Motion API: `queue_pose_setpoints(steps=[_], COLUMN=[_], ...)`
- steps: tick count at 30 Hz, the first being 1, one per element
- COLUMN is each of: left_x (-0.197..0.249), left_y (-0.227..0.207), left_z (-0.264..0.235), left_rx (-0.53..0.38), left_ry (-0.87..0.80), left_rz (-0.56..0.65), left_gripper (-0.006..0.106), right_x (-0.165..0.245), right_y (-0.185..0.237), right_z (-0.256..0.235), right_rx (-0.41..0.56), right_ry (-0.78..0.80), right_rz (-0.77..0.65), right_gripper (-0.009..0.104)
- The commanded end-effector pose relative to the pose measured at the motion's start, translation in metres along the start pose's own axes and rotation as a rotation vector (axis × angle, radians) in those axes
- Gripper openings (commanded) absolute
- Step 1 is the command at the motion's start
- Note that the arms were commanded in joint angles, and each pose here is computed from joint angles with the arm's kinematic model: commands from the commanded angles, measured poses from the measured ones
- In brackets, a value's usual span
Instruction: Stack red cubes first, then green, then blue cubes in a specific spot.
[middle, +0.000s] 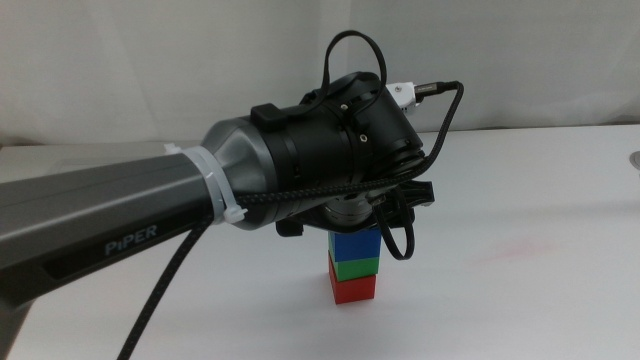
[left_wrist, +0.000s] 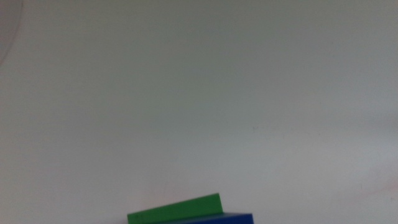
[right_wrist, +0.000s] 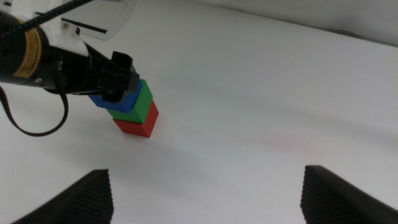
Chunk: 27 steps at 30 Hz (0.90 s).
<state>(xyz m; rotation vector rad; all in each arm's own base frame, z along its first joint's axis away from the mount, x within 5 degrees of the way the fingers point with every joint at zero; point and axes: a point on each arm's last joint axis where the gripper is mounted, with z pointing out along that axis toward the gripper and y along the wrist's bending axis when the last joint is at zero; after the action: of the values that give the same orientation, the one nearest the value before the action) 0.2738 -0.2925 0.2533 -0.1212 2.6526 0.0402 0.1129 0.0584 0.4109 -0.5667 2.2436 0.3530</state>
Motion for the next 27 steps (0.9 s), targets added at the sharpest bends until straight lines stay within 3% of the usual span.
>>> queue_pose_setpoints(steps=[1,6,10,11,13,17,19,22,27], left_x=[-0.006,-0.018,-0.035,-0.046,-0.059,-0.091,-0.111,-0.119,-0.103], left_y=[0.004,0.006,0.014,0.027,0.046,0.112,0.177,0.245,0.319], left_z=[-0.010,-0.037,-0.077,-0.098,-0.115,-0.140,-0.153,-0.164,-0.173], left_rx=[0.008,0.104,0.194,0.185,0.172,0.091,-0.042,-0.150,-0.161], left_ry=[-0.030,-0.095,-0.216,-0.308,-0.373,-0.447,-0.465,-0.457,-0.434], left_rz=[-0.020,0.009,0.125,0.191,0.211,0.145,0.062,-0.053,-0.250], left_gripper=[0.078,0.078,0.078,0.078,0.078,0.078,0.078,0.075,0.063], right_x=[0.000,0.000,0.000,0.000,0.000,-0.001,-0.001,-0.002,-0.003], right_y=[-0.001,-0.001,-0.001,-0.001,-0.001,-0.001,-0.001,-0.002,-0.007], right_z=[0.002,0.002,0.002,0.002,0.002,0.002,0.002,0.002,0.001], right_rx=[0.003,0.004,0.004,0.004,0.004,0.005,0.005,0.008,0.064], right_ry=[-0.001,-0.005,-0.005,-0.005,-0.005,-0.008,-0.010,-0.018,-0.031], right_rz=[0.005,0.005,0.005,0.005,0.005,0.007,0.008,0.018,0.023], right_gripper=[0.081,0.081,0.081,0.081,0.081,0.081,0.081,0.081,0.081])
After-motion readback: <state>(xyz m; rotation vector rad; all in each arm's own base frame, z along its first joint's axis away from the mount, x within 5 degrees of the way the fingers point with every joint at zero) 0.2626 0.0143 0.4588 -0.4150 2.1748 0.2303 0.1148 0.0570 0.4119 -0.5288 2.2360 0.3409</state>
